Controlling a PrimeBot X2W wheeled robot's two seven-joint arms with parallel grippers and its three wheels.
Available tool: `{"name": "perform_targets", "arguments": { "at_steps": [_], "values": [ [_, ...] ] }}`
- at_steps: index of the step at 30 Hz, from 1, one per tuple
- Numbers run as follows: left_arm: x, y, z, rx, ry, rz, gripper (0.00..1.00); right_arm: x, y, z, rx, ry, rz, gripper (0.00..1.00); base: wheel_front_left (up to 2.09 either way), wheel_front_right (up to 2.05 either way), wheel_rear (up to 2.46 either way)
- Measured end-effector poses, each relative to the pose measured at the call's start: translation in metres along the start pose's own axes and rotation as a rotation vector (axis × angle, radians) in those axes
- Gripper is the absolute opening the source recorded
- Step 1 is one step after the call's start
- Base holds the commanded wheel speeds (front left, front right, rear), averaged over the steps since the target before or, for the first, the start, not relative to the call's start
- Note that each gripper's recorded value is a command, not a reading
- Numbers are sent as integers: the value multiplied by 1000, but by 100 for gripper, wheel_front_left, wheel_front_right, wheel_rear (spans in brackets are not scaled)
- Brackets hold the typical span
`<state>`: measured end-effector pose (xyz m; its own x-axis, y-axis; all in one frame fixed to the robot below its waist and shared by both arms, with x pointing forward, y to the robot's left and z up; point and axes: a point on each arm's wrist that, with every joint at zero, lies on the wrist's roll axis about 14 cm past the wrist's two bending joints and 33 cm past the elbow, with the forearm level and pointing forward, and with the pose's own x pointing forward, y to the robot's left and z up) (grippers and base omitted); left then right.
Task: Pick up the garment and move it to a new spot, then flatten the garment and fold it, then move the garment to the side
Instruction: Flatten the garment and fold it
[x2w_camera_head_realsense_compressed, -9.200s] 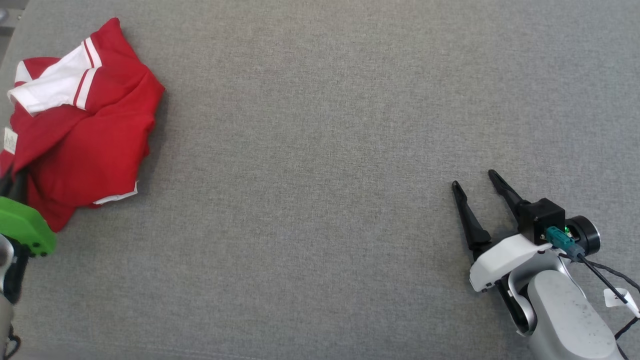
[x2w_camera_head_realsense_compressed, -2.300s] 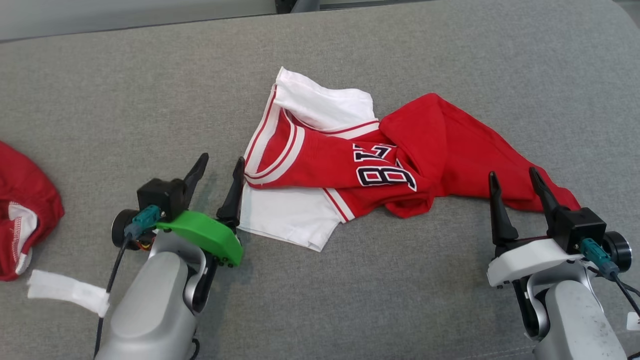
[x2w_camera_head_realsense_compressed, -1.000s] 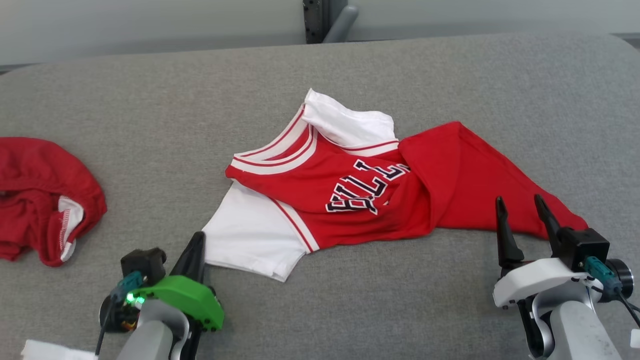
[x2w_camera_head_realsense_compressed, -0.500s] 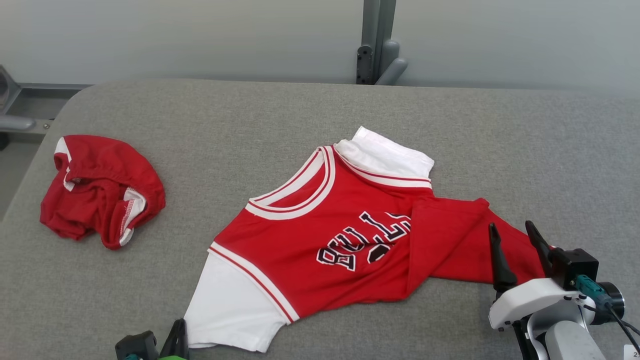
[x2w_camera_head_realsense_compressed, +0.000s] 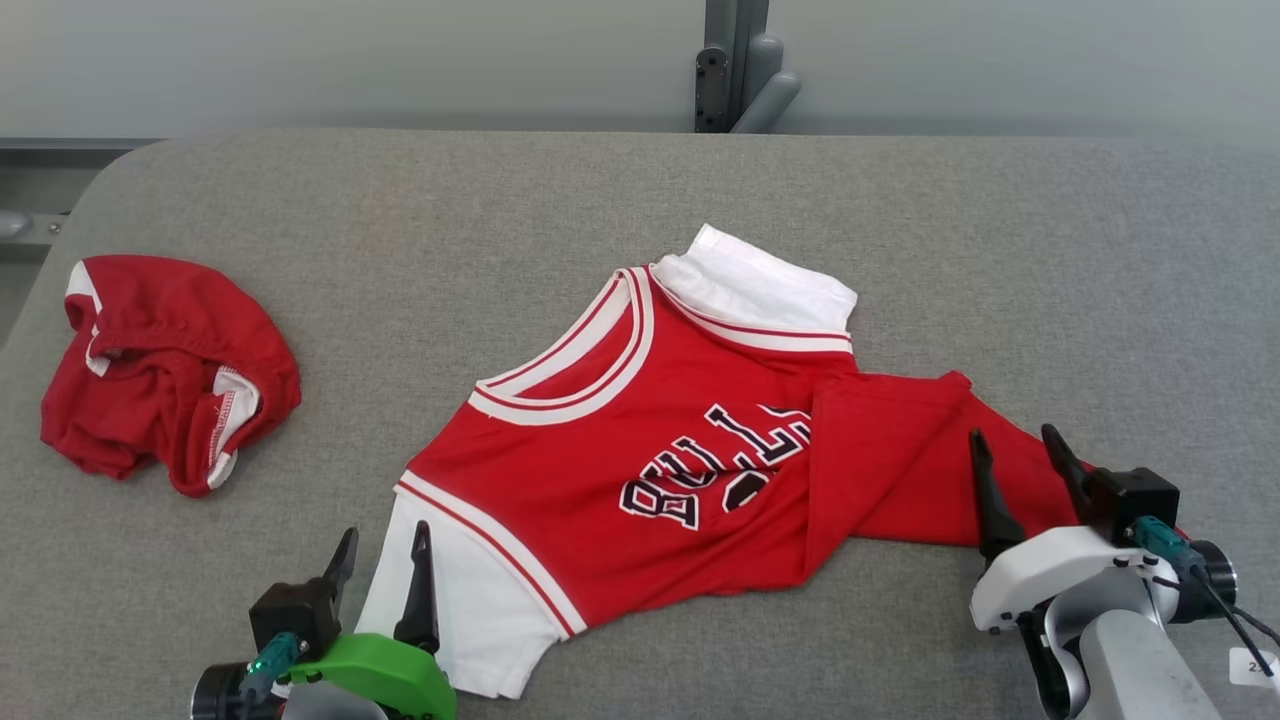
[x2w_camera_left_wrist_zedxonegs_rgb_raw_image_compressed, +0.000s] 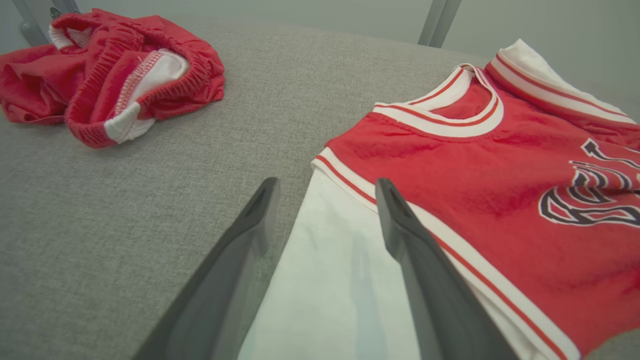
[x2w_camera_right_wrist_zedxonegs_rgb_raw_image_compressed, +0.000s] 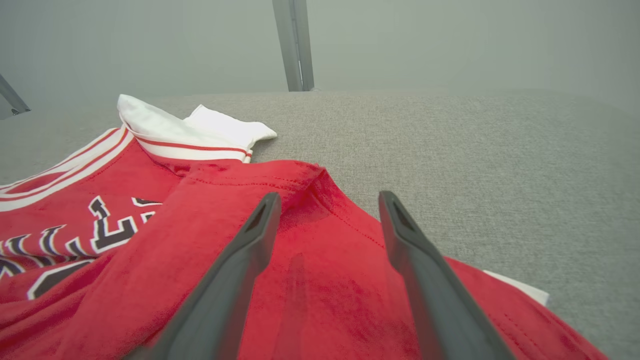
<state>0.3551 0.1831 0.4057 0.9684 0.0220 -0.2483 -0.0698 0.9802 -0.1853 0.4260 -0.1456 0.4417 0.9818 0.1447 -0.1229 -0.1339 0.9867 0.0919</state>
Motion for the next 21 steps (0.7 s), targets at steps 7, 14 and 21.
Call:
{"name": "perform_targets", "arguments": {
  "at_steps": [7,14,21],
  "values": [
    [6,-6,0,9,2,-28,100,-2,-30,-15,-34,49,-75,100,0,0,0],
    [10,-17,0,-4,1,-57,100,-24,-60,-16,-59,49,-147,100,0,0,0],
    [9,-29,-5,2,17,-93,100,-49,-81,-29,-40,89,-215,100,0,0,0]
  ]
}}
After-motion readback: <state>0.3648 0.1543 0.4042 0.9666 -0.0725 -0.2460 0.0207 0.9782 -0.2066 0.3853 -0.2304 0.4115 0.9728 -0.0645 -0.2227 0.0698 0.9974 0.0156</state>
